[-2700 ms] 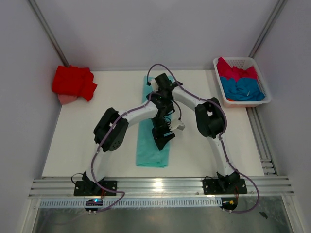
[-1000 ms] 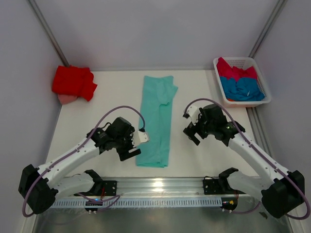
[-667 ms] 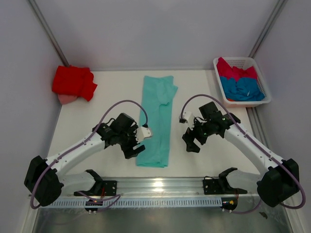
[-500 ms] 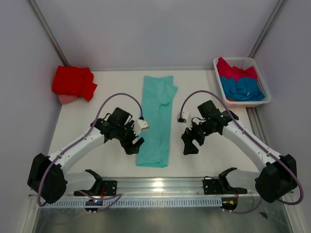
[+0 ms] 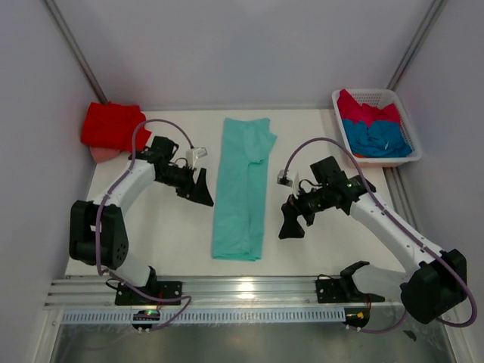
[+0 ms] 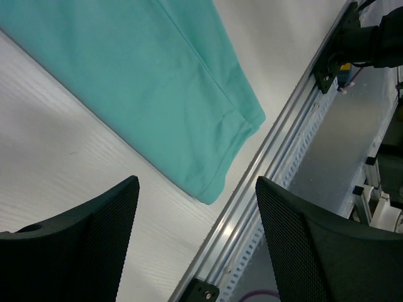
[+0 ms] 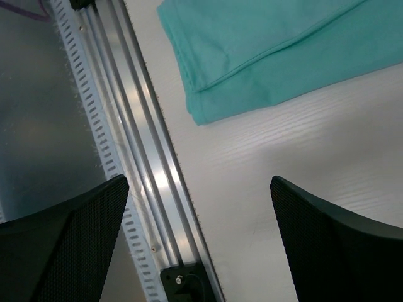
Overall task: Fold and stack the t-shirts
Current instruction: Fold the tshirt
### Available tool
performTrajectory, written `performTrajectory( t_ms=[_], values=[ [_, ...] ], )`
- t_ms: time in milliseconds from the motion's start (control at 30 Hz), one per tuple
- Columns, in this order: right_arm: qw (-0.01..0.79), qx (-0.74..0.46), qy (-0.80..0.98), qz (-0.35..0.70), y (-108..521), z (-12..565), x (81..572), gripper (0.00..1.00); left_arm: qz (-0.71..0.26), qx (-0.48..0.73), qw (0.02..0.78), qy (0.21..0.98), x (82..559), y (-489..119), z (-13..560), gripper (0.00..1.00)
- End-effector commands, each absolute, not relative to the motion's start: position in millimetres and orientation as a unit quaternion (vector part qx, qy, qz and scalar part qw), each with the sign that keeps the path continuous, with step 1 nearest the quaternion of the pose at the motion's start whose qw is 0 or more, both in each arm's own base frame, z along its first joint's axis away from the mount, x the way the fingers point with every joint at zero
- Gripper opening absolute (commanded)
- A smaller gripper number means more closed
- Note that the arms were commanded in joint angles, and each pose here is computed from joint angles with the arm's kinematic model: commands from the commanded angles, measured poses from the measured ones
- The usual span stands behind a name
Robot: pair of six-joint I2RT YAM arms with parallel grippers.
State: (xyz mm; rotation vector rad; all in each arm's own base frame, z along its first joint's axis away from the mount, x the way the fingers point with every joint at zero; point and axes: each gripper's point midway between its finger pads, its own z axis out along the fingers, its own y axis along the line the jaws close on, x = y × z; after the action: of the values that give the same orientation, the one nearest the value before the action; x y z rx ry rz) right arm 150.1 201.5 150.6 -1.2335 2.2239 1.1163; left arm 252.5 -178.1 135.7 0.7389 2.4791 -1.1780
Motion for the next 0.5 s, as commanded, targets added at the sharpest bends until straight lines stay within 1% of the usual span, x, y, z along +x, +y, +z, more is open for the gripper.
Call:
performTrajectory(
  t_ms=[0, 33, 100, 133, 167, 200, 233, 267, 300, 333, 367, 467],
  values=[
    [0.301, -0.420, 0.782, 0.348, 206, 182, 191, 0.98, -0.449, 0.226, 0.133, 0.854, 252, -183, 150, 0.77],
    [0.315, -0.417, 0.784, 0.335, 204, 187, 197, 0.99, -0.449, 0.228, 0.146, 0.851, 256, -181, 154, 0.77],
    [0.377, -0.394, 0.796, 0.264, 191, 199, 228, 0.99, -0.446, 0.208, 0.180, 0.852, 270, -167, 163, 0.77],
    [0.408, -0.380, 0.795, 0.238, 183, 210, 240, 0.99, -0.429, 0.203, 0.219, 0.852, 283, -158, 171, 0.78],
    [0.437, -0.357, 0.803, 0.190, 168, 217, 257, 0.99, -0.417, 0.161, 0.241, 0.861, 297, -140, 178, 0.82],
    [0.483, -0.333, 0.793, 0.166, 160, 240, 275, 0.99, -0.407, 0.145, 0.267, 0.862, 306, -129, 186, 0.86],
    [0.516, -0.310, 0.785, 0.147, 149, 258, 284, 0.99, -0.385, 0.130, 0.313, 0.858, 324, -112, 195, 0.96],
    [0.540, -0.286, 0.782, 0.122, 133, 271, 295, 0.99, -0.376, 0.091, 0.353, 0.852, 332, -90, 213, 0.99],
    [0.575, -0.253, 0.774, 0.081, 116, 291, 309, 0.99, -0.382, 0.053, 0.362, 0.848, 335, -81, 218, 0.99],
    [0.590, -0.230, 0.772, 0.065, 105, 302, 314, 0.99, -0.372, 0.037, 0.384, 0.845, 341, -69, 225, 0.99],
    [0.605, -0.206, 0.768, 0.045, 88, 315, 318, 1.00, -0.344, 0.022, 0.418, 0.841, 349, -52, 234, 0.99],
    [0.609, -0.147, 0.779, 0.024, 58, 318, 327, 0.99, -0.347, -0.002, 0.429, 0.834, 347, -44, 243, 0.99]
  ],
)
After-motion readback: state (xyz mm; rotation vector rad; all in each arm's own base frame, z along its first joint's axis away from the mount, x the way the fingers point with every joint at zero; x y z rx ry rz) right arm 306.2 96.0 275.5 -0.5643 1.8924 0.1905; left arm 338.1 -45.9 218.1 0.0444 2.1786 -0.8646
